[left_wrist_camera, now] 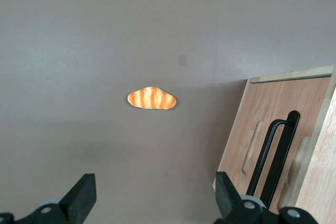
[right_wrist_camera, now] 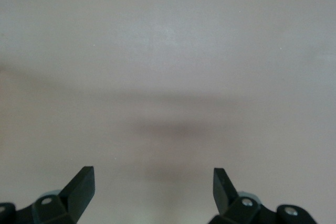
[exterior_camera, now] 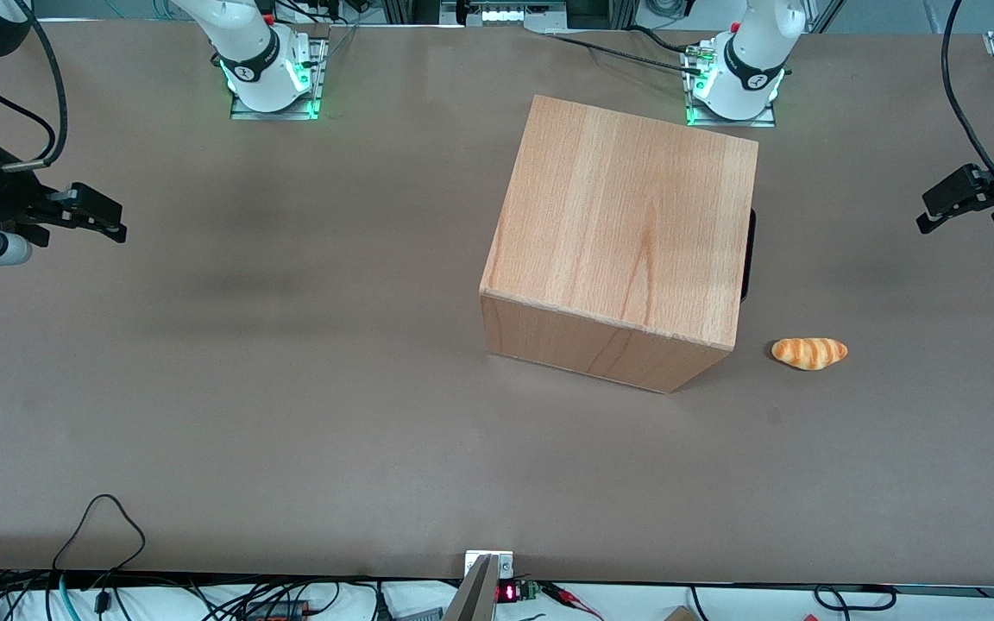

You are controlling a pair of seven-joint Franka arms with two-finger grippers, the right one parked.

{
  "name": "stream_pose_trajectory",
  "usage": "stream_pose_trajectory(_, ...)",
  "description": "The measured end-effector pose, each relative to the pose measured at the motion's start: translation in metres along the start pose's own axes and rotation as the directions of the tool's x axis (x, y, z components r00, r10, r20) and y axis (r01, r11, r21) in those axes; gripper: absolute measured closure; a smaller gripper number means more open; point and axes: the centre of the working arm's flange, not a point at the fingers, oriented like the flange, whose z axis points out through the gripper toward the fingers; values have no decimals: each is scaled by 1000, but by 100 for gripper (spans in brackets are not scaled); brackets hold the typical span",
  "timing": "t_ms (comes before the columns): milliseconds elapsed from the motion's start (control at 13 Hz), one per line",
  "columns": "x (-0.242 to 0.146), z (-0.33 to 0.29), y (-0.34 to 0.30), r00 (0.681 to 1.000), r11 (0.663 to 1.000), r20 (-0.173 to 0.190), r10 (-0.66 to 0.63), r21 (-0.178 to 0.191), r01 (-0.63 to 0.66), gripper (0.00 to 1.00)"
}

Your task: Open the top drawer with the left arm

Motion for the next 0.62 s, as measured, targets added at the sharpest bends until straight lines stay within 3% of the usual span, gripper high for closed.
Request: stream_pose_trajectory(615,-1,5,1,1000,1000,24,0,0,0,0)
